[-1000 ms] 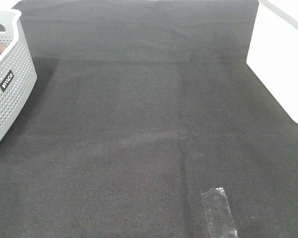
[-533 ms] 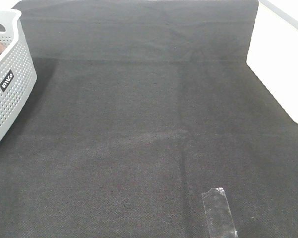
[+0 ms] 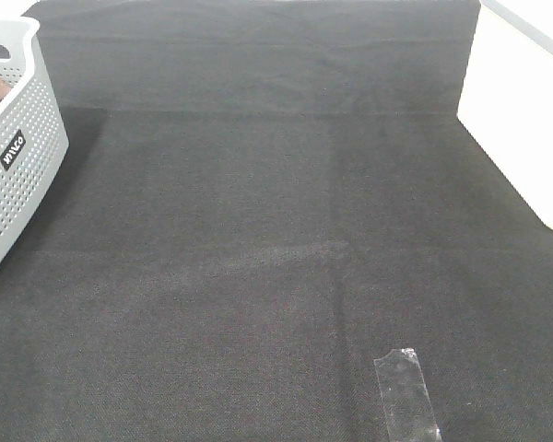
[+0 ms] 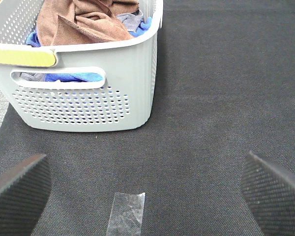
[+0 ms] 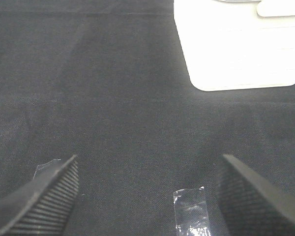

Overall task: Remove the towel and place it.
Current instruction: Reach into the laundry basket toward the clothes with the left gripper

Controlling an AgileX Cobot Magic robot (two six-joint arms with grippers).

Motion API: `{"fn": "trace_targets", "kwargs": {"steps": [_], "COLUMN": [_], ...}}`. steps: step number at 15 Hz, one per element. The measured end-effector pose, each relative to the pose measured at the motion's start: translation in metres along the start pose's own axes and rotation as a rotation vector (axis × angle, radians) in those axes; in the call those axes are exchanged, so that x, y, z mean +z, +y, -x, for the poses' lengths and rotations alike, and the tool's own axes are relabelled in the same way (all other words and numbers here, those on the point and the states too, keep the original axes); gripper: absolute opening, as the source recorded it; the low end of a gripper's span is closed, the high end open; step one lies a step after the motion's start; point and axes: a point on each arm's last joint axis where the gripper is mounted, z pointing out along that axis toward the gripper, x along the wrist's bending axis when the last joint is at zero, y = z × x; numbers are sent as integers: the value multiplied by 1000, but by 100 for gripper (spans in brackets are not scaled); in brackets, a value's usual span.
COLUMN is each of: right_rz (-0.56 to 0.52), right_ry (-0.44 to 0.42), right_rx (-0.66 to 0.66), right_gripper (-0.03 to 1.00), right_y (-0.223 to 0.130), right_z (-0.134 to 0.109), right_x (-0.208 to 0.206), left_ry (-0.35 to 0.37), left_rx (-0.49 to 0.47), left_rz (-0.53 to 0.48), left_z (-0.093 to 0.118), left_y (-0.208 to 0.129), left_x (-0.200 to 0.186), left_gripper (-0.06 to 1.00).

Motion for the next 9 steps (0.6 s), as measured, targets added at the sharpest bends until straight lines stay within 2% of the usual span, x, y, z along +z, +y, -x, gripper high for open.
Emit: {"fn": "trace_targets", "kwargs": {"steps": [9], "right_rz": [0], "right_ry": [0], "right_rx": [0], "right_gripper": [71], "right_y": [0], "right_z": [0], "right_x": [0], "left_ry": [3], "left_rx": [16], "left_rz": [0], "left_z": [0], "left_y": [0], "left_x": [0], "left_gripper": [99]}}
